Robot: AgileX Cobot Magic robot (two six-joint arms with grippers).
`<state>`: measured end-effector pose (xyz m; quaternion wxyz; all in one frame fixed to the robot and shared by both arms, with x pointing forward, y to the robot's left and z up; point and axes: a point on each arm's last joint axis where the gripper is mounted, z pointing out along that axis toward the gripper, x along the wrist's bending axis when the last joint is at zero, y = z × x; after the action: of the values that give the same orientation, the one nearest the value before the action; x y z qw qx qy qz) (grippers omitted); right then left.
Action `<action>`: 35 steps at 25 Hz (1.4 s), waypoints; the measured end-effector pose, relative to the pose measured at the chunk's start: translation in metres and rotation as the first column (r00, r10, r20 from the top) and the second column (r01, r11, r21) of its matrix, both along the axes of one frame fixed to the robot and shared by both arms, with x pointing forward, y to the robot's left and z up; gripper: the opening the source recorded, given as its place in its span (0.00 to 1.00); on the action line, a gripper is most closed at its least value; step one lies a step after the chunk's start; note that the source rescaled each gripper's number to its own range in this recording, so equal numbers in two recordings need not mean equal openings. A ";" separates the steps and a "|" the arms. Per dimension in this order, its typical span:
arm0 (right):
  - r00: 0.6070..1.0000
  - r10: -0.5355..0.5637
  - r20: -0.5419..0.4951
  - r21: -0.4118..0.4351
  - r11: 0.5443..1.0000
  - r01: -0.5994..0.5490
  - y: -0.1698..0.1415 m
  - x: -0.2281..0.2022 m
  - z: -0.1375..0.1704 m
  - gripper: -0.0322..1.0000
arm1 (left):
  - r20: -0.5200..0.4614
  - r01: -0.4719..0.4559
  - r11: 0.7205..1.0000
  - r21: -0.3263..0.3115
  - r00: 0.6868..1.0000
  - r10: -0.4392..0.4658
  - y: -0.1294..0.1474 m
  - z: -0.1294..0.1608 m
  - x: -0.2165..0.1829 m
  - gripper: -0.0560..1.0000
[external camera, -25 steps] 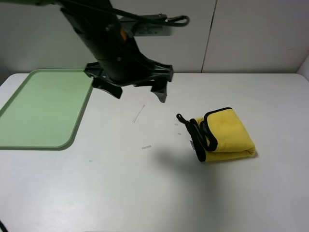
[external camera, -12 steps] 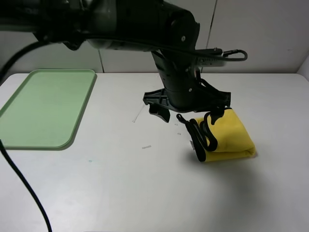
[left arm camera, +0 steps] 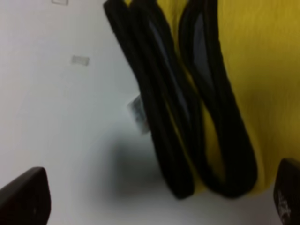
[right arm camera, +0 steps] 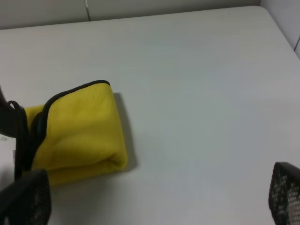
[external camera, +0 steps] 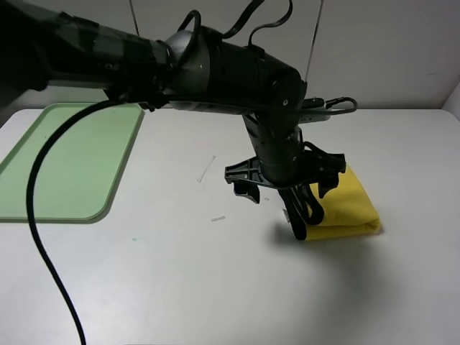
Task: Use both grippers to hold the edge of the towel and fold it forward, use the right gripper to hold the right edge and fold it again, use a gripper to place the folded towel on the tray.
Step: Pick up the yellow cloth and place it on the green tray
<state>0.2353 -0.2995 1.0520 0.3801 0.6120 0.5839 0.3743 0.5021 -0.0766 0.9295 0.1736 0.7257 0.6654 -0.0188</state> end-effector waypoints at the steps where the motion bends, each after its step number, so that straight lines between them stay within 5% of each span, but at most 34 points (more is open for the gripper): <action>1: 1.000 0.000 0.000 0.000 1.000 0.000 0.000 0.000 0.000 1.00 | -0.005 -0.011 1.000 -0.004 1.000 0.011 -0.001 -0.005 0.001 0.95; 16: 1.000 0.000 0.000 0.000 1.000 0.000 0.000 0.000 0.000 1.00 | -0.008 -0.060 0.996 -0.069 0.998 0.060 -0.014 -0.048 0.007 0.95; 35: 1.000 0.001 0.000 0.001 1.000 -0.001 0.000 0.000 0.000 1.00 | 0.042 -0.065 0.983 -0.174 0.996 0.073 -0.024 -0.063 0.014 0.90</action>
<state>0.2353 -0.2994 1.0520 0.3797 0.6120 0.5839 0.3746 0.5159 -0.1011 0.8668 0.2523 0.6847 0.6817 -0.0531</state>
